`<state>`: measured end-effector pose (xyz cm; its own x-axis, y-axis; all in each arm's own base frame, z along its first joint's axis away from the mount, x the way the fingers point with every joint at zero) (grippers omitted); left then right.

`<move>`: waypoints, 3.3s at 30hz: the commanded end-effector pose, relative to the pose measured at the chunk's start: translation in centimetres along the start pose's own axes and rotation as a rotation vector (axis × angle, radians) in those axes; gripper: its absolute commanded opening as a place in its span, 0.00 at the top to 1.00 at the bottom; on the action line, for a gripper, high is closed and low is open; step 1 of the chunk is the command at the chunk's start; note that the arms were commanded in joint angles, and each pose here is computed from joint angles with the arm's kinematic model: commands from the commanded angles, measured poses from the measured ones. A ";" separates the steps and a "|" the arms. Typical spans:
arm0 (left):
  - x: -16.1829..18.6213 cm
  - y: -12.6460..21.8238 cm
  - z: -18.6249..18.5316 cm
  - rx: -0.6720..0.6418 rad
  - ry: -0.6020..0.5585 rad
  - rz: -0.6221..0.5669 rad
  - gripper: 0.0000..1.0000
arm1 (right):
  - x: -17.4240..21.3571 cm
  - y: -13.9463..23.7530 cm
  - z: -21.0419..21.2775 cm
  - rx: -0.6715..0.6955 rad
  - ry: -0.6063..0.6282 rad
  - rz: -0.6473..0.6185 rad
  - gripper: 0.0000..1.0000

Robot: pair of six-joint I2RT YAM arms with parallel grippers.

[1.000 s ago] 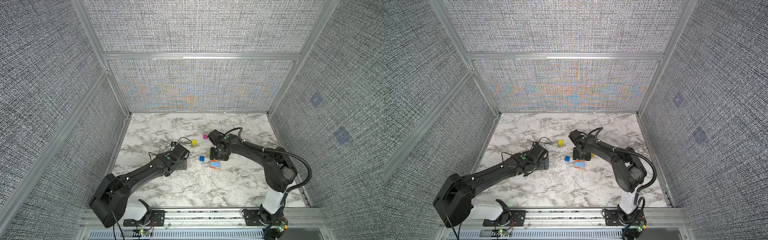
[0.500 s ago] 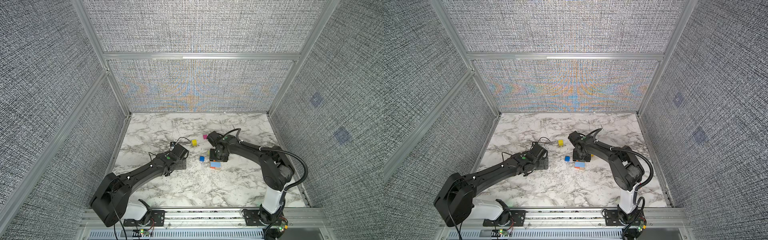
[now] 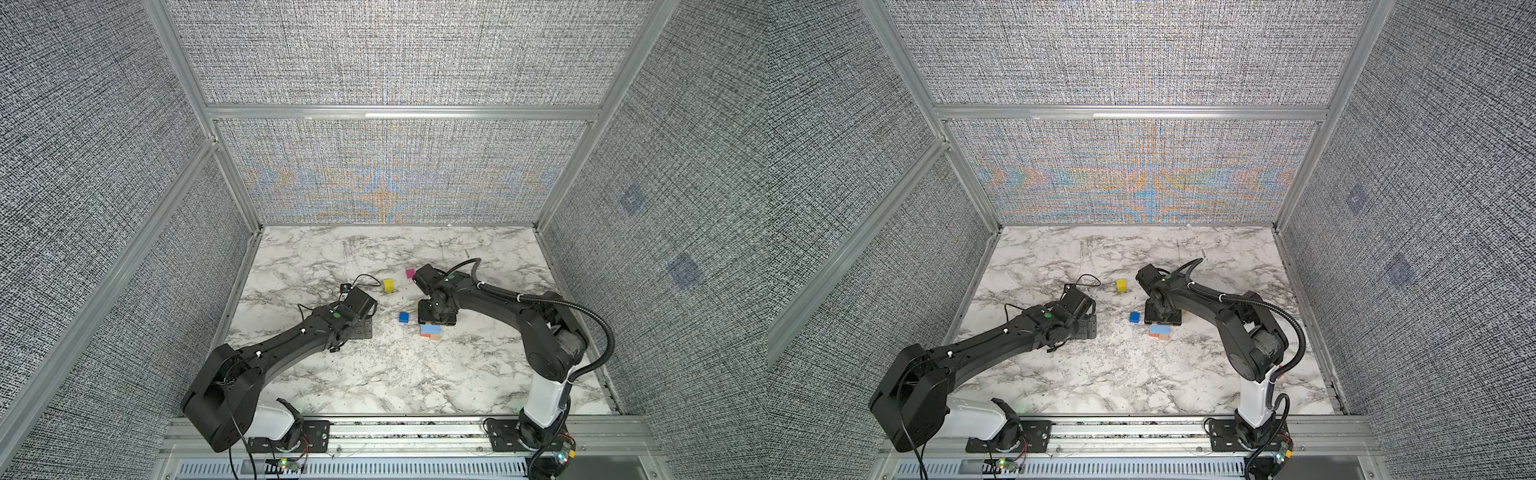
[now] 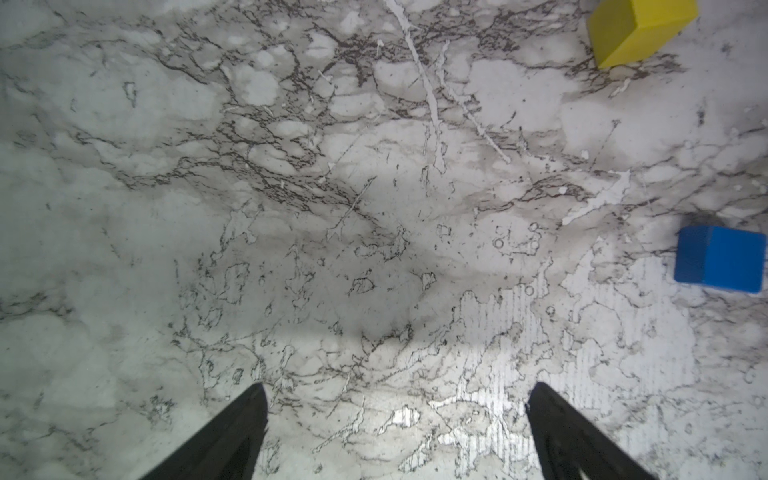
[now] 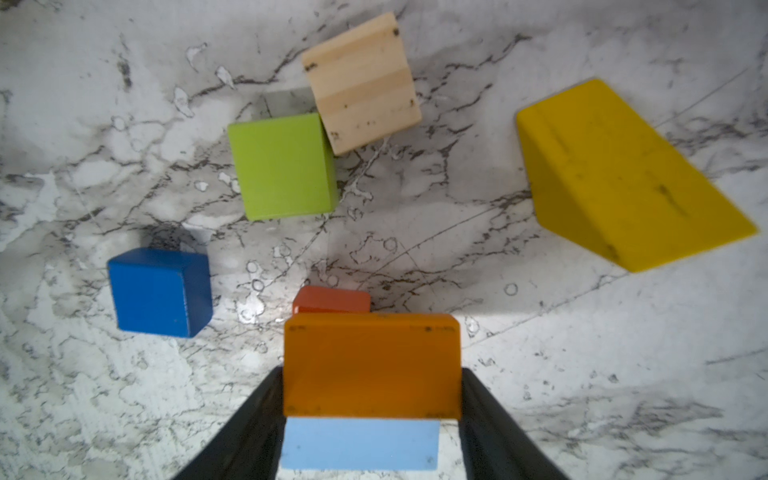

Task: Build the wood block tower

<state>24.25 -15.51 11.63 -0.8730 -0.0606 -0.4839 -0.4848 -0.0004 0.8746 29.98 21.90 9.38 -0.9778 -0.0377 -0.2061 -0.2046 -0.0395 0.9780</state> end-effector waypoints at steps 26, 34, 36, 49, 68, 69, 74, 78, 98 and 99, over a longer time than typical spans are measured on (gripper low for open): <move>-0.3 0.7 0.3 0.005 0.011 -0.013 0.01 | 0.1 -0.1 0.6 0.002 0.052 0.023 0.23; -0.5 0.7 0.1 0.007 0.010 -0.013 0.01 | 0.2 -0.1 0.3 0.025 0.061 0.026 0.24; -0.5 0.7 0.1 0.006 0.010 -0.012 0.01 | 0.2 -0.1 0.3 0.030 0.063 0.024 0.24; -0.6 0.6 0.0 0.006 0.011 -0.011 0.01 | 0.2 -0.1 0.2 0.034 0.070 0.023 0.32; -2.4 2.1 -2.1 0.094 -0.028 0.002 0.05 | -0.7 5.3 -0.6 -0.032 0.104 -0.098 0.20; -2.5 2.2 -2.3 0.103 -0.029 0.007 0.07 | -0.7 5.8 -0.8 -0.041 0.106 -0.108 0.20; -3.1 2.3 -3.0 0.092 -0.044 0.039 0.12 | -0.8 7.6 -2.4 -0.105 0.093 -0.154 0.24; -3.7 2.0 -3.5 0.080 -0.053 0.052 0.12 | -0.6 8.4 -4.5 -0.132 0.071 -0.177 0.31; -9.4 -0.8 -8.2 -0.016 -0.080 0.101 0.01 | 0.3 7.6 -11.5 -0.213 -0.048 -0.191 0.24; -9.8 -1.0 -8.4 -0.012 -0.072 0.102 0.01 | 0.1 7.6 -11.6 -0.229 -0.064 -0.194 0.23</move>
<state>33.26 -23.68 15.75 -0.9136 0.0059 -0.4066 -0.4063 0.0222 0.9135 28.40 9.91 16.08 -0.9306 0.0403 -0.3638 -0.3633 -0.2209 0.9051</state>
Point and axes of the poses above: each gripper's point midway between its finger pads, its own y axis back along the fingers, its own z axis along the line the jaws close on, x = y × z, the point moved 5 cm from there along y, back along the fingers, and after that the axes turned 4 degrees about y, right-handed, at the moved point
